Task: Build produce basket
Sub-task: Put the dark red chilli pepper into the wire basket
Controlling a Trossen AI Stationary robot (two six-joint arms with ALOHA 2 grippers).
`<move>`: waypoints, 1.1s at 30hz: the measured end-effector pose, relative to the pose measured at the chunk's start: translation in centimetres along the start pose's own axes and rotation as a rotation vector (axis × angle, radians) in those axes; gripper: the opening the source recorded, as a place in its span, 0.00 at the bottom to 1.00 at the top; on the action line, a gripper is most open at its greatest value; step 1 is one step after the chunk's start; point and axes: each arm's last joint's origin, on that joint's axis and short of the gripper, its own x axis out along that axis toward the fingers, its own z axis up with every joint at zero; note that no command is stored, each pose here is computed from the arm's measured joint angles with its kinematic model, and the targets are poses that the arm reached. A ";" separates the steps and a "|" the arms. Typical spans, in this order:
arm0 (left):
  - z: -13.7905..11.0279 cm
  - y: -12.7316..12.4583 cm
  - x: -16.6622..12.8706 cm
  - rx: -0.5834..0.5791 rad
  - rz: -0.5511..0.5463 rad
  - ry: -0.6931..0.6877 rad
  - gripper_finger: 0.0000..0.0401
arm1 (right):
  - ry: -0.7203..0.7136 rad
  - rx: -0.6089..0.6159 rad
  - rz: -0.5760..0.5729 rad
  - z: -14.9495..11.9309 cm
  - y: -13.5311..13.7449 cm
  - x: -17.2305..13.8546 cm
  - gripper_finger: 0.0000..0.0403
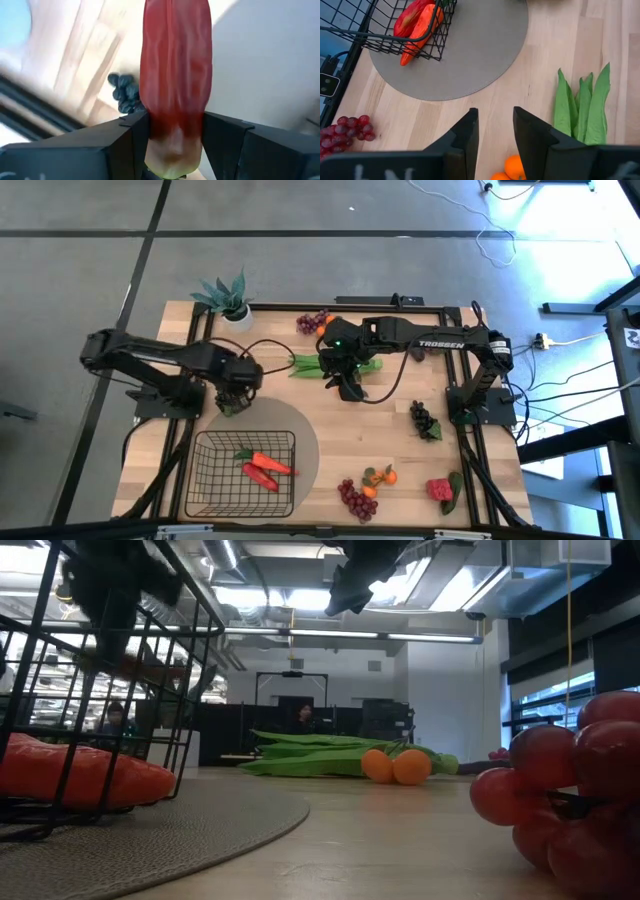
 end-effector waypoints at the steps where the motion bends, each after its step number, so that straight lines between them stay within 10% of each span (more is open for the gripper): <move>1: -0.2 -0.1 -0.8 0.028 -0.019 -0.024 0.35 | 0.000 0.000 0.000 0.0 0.0 0.0 0.27; 17: -3.7 -4.2 -7.1 0.580 -0.311 -0.161 0.35 | -0.022 0.001 0.007 0.2 0.0 0.0 0.27; 27: -5.2 -8.3 -7.4 0.718 -0.423 -0.244 0.35 | -0.161 -0.060 0.404 1.2 1.8 -0.1 0.27; 33: -5.4 -11.8 -6.0 0.740 -0.441 -0.235 0.35 | -0.174 -0.096 0.453 1.5 3.3 -0.2 0.27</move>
